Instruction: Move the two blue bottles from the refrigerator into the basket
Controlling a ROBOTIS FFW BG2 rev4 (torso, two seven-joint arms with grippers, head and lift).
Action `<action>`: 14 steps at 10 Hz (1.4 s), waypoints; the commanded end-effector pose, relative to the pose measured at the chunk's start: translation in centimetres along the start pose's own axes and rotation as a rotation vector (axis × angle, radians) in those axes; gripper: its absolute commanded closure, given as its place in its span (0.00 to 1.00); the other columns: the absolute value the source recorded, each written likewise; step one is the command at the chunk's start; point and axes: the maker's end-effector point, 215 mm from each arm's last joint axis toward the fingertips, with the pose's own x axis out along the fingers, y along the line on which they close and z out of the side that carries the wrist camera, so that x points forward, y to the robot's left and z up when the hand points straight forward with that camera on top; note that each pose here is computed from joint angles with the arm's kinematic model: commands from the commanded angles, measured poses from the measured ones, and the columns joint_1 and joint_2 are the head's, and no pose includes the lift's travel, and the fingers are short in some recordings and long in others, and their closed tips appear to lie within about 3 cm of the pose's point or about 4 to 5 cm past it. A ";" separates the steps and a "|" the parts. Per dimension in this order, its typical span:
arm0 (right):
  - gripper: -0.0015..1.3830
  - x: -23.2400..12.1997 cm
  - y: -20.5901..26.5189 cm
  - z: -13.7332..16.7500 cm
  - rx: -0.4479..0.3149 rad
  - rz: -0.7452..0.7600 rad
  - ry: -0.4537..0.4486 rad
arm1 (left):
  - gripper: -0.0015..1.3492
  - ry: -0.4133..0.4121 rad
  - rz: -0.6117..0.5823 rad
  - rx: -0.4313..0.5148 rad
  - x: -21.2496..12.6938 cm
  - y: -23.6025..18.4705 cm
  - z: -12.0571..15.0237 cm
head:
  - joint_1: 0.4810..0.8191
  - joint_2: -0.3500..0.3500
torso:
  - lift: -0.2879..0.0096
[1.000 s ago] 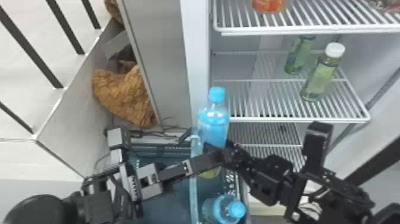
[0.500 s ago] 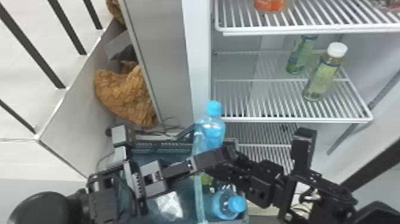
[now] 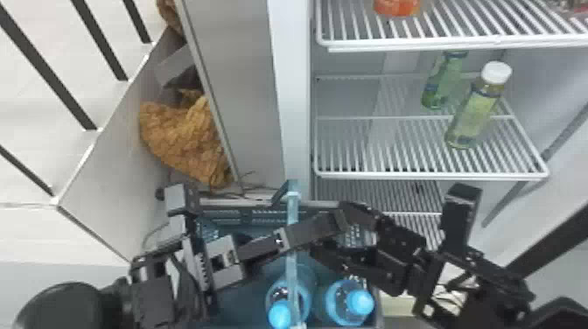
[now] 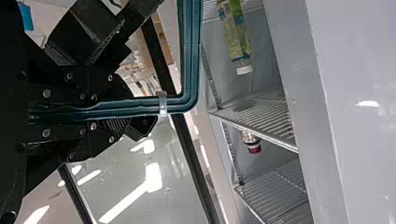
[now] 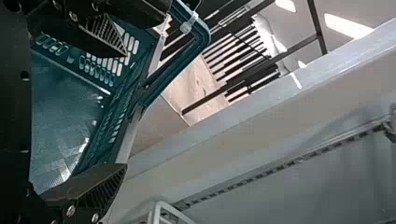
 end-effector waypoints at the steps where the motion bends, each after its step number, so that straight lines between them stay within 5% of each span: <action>1: 0.09 -1.1 -0.8 1.3 -0.020 -0.031 -0.046 | 0.89 -0.007 0.000 -0.003 -0.2 0.0 0.0 | 0.63 0.57 | 0.23; 6: 0.09 -9.2 -4.7 4.3 -0.120 -0.233 -0.226 | 0.89 -0.034 0.009 -0.010 -0.9 0.3 0.2 | 0.63 0.41 | 0.23; 14: 0.11 -23.8 -6.9 4.4 -0.348 -0.536 -0.208 | 0.89 -0.050 0.033 -0.025 -1.6 1.1 -0.1 | 0.63 0.04 | 0.23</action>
